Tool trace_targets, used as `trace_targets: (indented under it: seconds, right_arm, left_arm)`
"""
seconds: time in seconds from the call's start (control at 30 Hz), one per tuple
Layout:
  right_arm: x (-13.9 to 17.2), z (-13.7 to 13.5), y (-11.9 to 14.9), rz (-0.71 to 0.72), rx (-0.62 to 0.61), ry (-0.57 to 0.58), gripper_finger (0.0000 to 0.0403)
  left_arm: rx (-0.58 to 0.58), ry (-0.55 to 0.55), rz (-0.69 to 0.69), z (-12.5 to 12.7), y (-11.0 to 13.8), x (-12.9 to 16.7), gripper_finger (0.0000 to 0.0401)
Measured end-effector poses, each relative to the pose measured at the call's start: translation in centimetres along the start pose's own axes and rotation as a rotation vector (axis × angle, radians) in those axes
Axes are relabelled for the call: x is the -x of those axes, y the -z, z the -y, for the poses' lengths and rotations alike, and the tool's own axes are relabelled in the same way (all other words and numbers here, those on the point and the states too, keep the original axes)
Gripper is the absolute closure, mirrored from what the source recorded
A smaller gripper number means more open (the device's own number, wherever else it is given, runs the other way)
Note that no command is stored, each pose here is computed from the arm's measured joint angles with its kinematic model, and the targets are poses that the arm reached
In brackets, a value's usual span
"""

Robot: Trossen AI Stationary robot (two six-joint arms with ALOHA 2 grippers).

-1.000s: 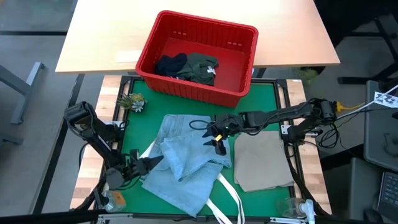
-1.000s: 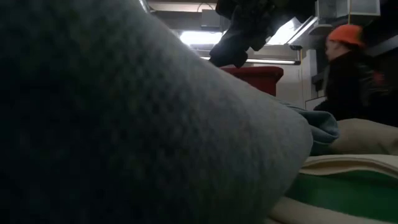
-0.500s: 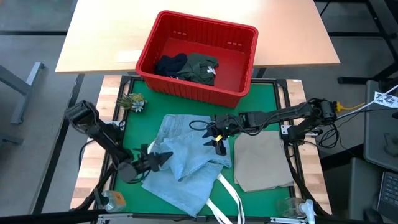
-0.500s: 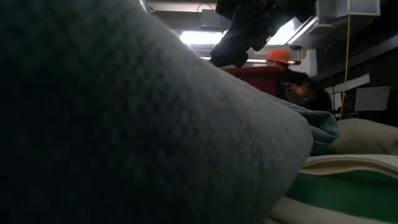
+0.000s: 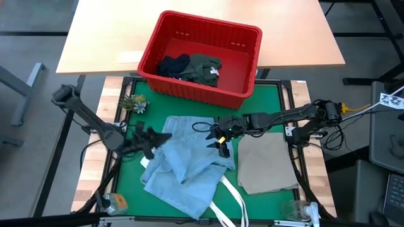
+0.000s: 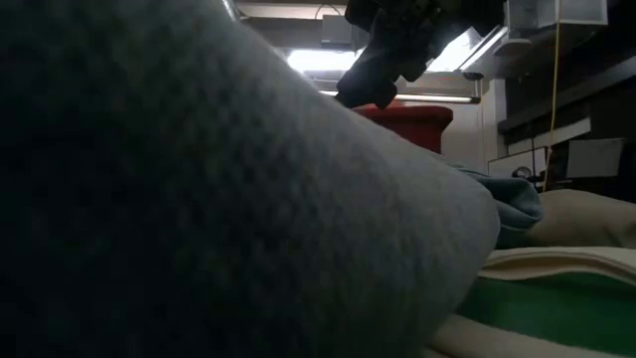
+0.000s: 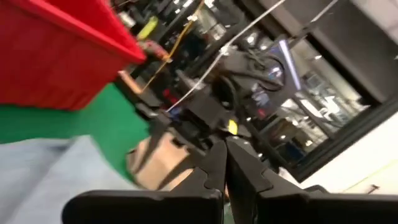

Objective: Fold Laundry from Bin
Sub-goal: Fold the light blue pants

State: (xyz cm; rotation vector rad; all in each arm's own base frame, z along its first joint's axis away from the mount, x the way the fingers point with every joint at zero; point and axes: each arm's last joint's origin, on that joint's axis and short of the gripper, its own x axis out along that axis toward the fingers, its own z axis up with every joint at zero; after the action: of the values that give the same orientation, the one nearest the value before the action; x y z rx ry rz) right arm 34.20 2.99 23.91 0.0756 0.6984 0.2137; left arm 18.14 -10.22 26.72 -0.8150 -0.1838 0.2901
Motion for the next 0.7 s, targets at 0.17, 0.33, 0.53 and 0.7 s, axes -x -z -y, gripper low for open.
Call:
trace_targets:
  seconds: [0.17,0.33,0.53,0.7]
  right_arm:
    - [0.0,0.0,0.0,0.000,-0.001,0.000,0.0231]
    - [0.0,0.0,0.0,0.000,-0.001,0.000,0.0231]
    - [0.0,0.0,0.0,0.002,-0.003,0.001,0.0231]
    - [0.0,0.1,0.0,0.002,-0.003,0.002,0.0231]
  left_arm:
    - [0.063,-0.154,-0.164,-1.5,-2.9,2.4,0.0400]
    - [0.176,-0.432,-0.522,-3.0,-4.2,3.8,0.0400]
    - [0.293,-0.513,-0.732,-2.6,-3.1,3.3,0.0399]
    - [0.319,-0.487,-0.722,-2.1,-2.3,2.5,0.0371]
